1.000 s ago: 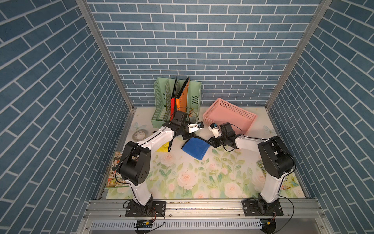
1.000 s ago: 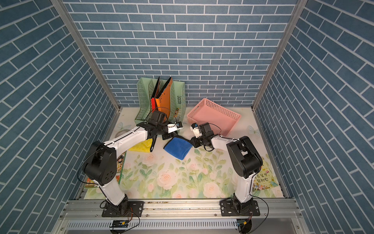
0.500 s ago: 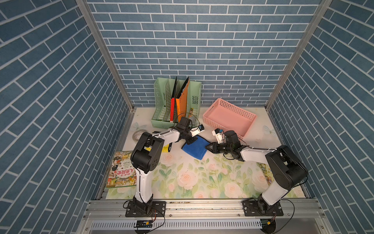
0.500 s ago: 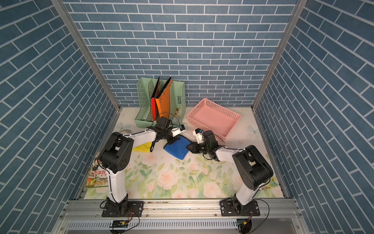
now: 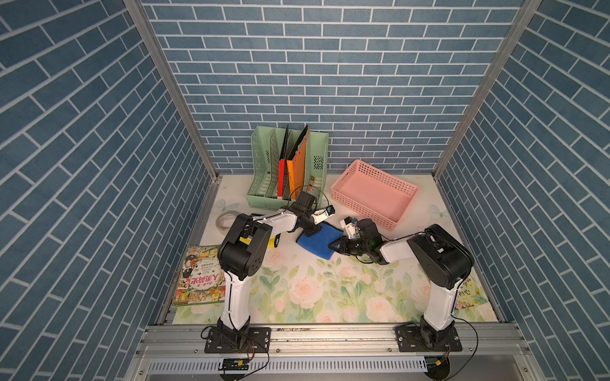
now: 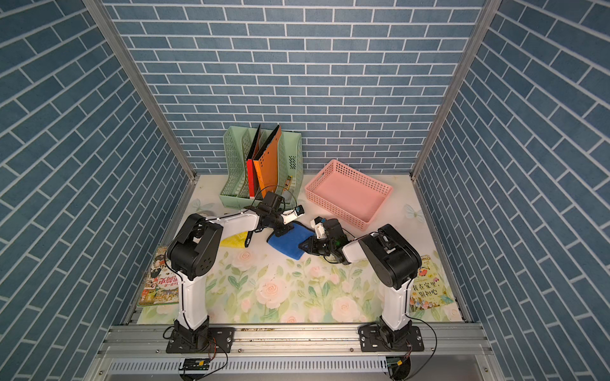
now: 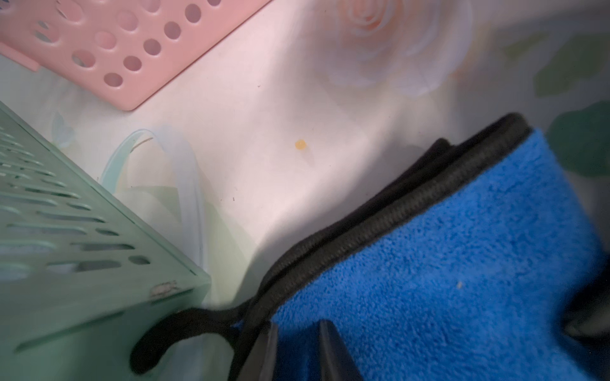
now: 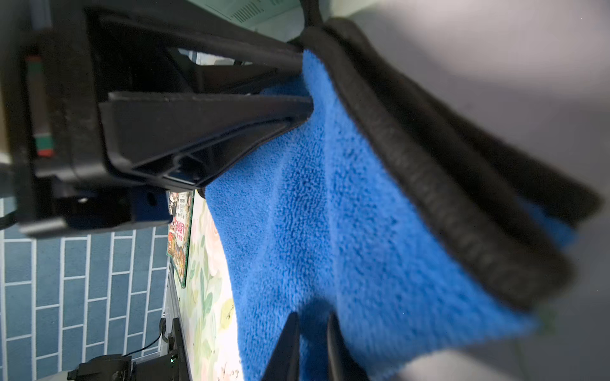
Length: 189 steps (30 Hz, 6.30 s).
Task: Fold the square dishcloth
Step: Smooth out the cleaning item at the center of the board, then reset both arms
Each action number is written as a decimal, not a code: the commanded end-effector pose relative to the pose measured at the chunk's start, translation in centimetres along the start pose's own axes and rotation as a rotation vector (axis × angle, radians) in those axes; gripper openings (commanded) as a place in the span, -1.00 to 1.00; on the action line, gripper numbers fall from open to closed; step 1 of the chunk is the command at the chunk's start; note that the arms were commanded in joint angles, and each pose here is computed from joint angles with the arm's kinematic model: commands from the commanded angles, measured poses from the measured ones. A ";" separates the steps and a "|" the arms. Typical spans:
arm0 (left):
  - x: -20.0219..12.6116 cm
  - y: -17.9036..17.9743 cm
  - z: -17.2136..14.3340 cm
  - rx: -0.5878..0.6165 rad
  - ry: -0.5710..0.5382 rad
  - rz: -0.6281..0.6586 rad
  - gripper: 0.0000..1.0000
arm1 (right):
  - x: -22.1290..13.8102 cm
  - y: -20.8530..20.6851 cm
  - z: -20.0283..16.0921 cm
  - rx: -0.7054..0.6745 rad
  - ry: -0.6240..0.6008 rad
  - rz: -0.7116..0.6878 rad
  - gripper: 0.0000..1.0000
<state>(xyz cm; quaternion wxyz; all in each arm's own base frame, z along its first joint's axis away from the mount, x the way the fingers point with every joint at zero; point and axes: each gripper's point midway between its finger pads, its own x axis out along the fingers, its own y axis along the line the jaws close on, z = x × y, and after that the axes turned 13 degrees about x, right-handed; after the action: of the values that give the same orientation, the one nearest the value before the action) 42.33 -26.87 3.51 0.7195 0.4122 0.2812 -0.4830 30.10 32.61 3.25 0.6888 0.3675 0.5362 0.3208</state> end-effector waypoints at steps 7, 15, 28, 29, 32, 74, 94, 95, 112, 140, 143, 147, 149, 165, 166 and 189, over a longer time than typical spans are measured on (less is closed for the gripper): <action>-7.7 3.2 4.1 -0.021 -0.116 0.046 0.00 | -2.5 4.0 1.9 -0.024 -0.084 0.009 -0.52; -11.1 0.4 1.0 -0.133 -0.103 -0.005 0.11 | -1.3 8.6 4.1 -0.059 -0.079 0.111 -0.51; -7.2 -3.7 -6.5 -0.118 0.116 -0.034 0.06 | 4.3 -2.5 5.3 0.093 -0.035 -0.068 -0.56; -7.0 -4.0 -7.3 -0.108 0.147 -0.036 0.05 | 4.2 -2.9 5.3 0.095 -0.037 -0.075 -0.57; -6.6 -4.9 -8.6 -0.090 0.194 -0.044 0.04 | 3.4 -1.2 5.8 0.070 -0.058 -0.046 -0.58; -4.9 -2.0 -6.3 -0.242 0.130 -0.067 -0.03 | -1.0 8.8 -0.8 -0.046 -0.044 0.107 -0.48; -17.8 5.2 -8.4 -0.487 -0.023 0.045 0.40 | 0.0 9.8 -0.8 -0.107 -0.012 0.056 -0.48; -18.6 5.7 -8.8 -0.506 -0.024 0.061 0.52 | 0.2 10.7 -0.4 -0.124 -0.010 0.063 -0.48; -22.3 6.5 -13.3 -0.718 0.019 0.201 1.00 | 10.4 3.6 -0.3 -0.063 0.115 -0.038 -0.46; -20.7 7.7 -17.1 -0.781 0.100 0.358 1.00 | 3.7 9.6 8.1 -0.251 -0.119 0.009 0.69; -21.4 8.9 -17.0 -0.806 0.071 0.433 1.00 | -1.1 14.0 10.3 -0.403 -0.234 -0.069 0.99; -22.5 10.6 -16.2 -0.843 -0.037 0.555 1.00 | -9.4 16.8 13.2 -0.571 -0.458 -0.206 0.99; -22.9 10.9 -16.0 -0.846 -0.110 0.628 1.00 | -13.9 16.1 14.6 -0.625 -0.589 -0.308 0.99; -22.3 8.3 -15.8 -0.765 -0.420 0.843 1.00 | -39.0 -6.2 14.0 -0.279 -1.303 -0.958 0.99; -22.5 8.5 -15.9 -0.766 -0.418 0.855 1.00 | -38.6 -7.0 13.6 -0.289 -1.308 -0.951 0.99; -23.1 2.1 -17.5 -0.696 -0.514 1.014 1.00 | -32.0 -9.0 13.1 -0.571 -1.240 -0.730 0.99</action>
<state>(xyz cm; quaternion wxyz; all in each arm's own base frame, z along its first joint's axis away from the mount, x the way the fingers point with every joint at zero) 35.39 -0.58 10.23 0.9891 0.0989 0.0911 -0.0607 35.21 -2.65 11.84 0.9852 0.1034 0.0676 -0.1187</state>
